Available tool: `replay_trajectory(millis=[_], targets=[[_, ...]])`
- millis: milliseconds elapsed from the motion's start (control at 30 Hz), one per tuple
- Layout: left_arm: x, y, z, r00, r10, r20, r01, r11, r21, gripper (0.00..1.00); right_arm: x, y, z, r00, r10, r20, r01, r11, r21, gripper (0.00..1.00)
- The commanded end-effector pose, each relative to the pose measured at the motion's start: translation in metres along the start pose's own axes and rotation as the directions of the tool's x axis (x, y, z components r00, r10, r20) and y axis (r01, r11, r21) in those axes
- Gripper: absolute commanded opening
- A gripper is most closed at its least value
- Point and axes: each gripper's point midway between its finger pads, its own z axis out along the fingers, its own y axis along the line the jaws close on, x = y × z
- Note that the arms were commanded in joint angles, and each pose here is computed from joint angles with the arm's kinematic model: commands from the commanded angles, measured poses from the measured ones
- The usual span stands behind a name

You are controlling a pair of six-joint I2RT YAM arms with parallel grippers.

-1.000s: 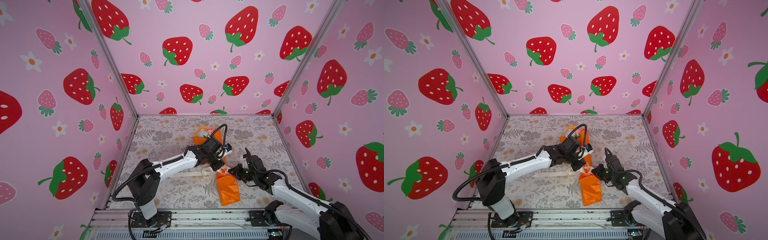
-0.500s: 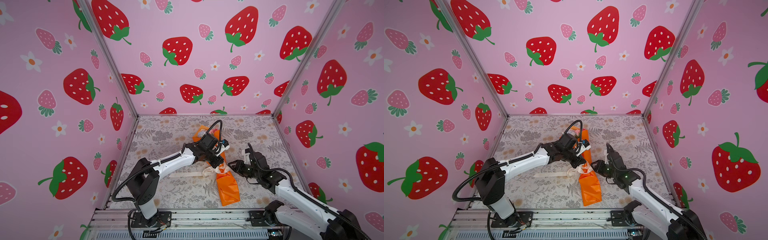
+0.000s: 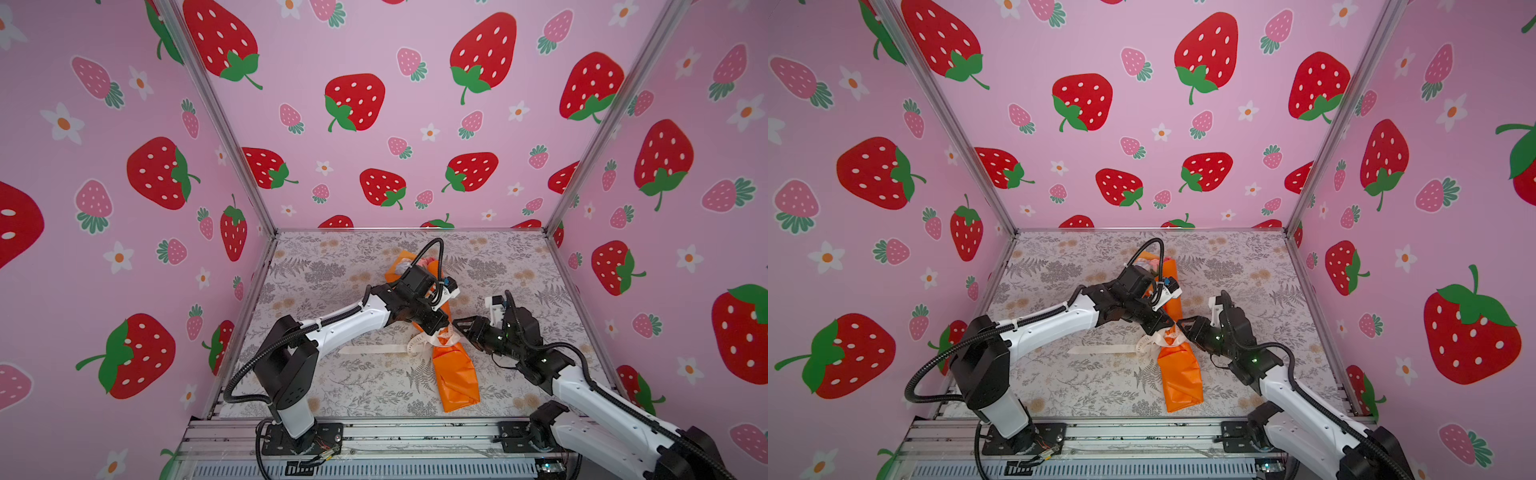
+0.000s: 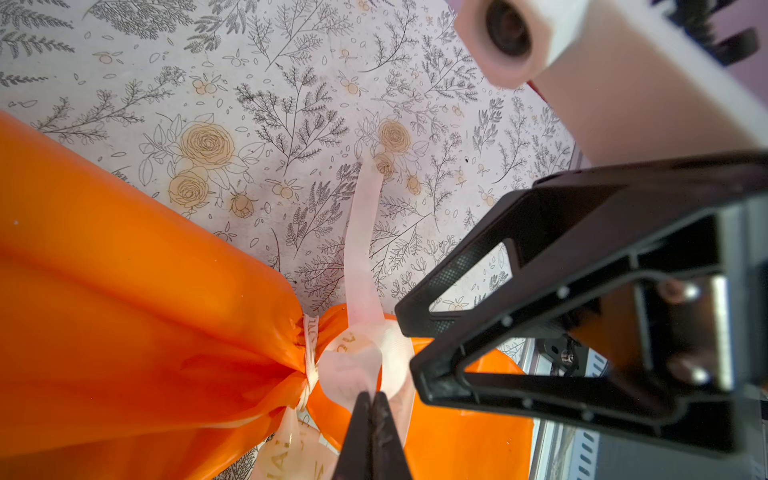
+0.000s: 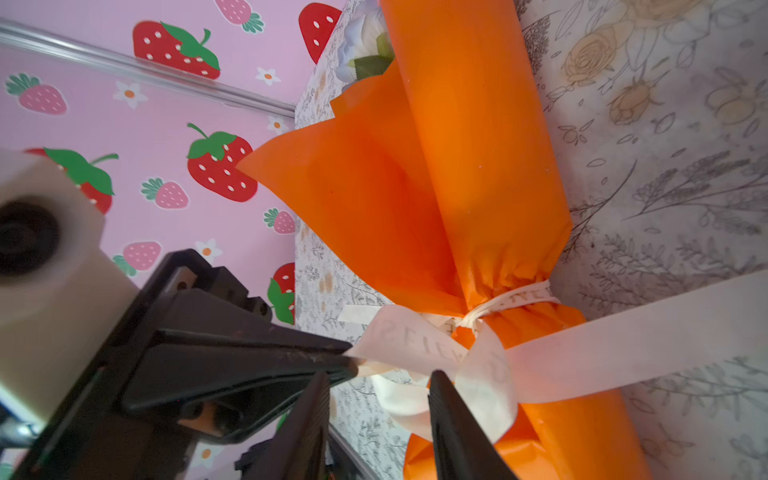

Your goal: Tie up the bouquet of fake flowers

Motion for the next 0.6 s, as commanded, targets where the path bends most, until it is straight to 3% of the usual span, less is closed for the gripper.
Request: replay_trajectory(millis=[0, 67, 167, 267, 333, 400, 467, 567], targets=[[-0.011, -0.003, -0.001, 1.000, 0.007, 0.025, -0.007, 1.000, 0.019, 0.00, -0.018, -0.004, -0.006, 0.944, -0.328, 0.043, 0.323, 0.941, 0.106, 0.42], [-0.010, -0.003, -0.002, 1.000, 0.007, 0.027, -0.008, 1.000, 0.017, 0.00, -0.022, -0.012, -0.010, 0.876, -0.481, 0.023, 0.471, 0.866, 0.169, 0.39], [-0.010, -0.002, -0.001, 1.000, 0.009, 0.028, -0.009, 1.000, 0.017, 0.00, -0.021, -0.012, -0.012, 0.703, -0.711, -0.003, 0.702, 0.694, 0.160, 0.36], [-0.011, -0.003, 0.000, 1.000, 0.010, 0.026, -0.010, 1.000, 0.020, 0.00, -0.013, 0.002, -0.012, 0.549, -0.834, 0.047, 0.831, 0.551, 0.075, 0.36], [-0.010, -0.003, 0.000, 1.000, 0.010, 0.025, -0.011, 1.000, 0.022, 0.00, -0.008, 0.014, -0.012, 0.501, -0.859, 0.103, 0.862, 0.506, 0.019, 0.38], [-0.010, -0.003, 0.000, 1.000, 0.009, 0.022, -0.010, 1.000, 0.023, 0.00, 0.001, 0.026, -0.011, 0.425, -0.892, 0.156, 0.905, 0.423, -0.049, 0.40], [-0.010, -0.003, 0.000, 1.000, 0.008, 0.019, -0.008, 1.000, 0.024, 0.00, 0.006, 0.029, -0.007, 0.397, -0.906, 0.145, 0.918, 0.388, -0.087, 0.42], [-0.009, -0.004, 0.000, 1.000, 0.009, 0.018, -0.009, 1.000, 0.024, 0.00, 0.003, 0.018, 0.002, 0.385, -0.920, 0.075, 0.923, 0.381, -0.061, 0.42]])
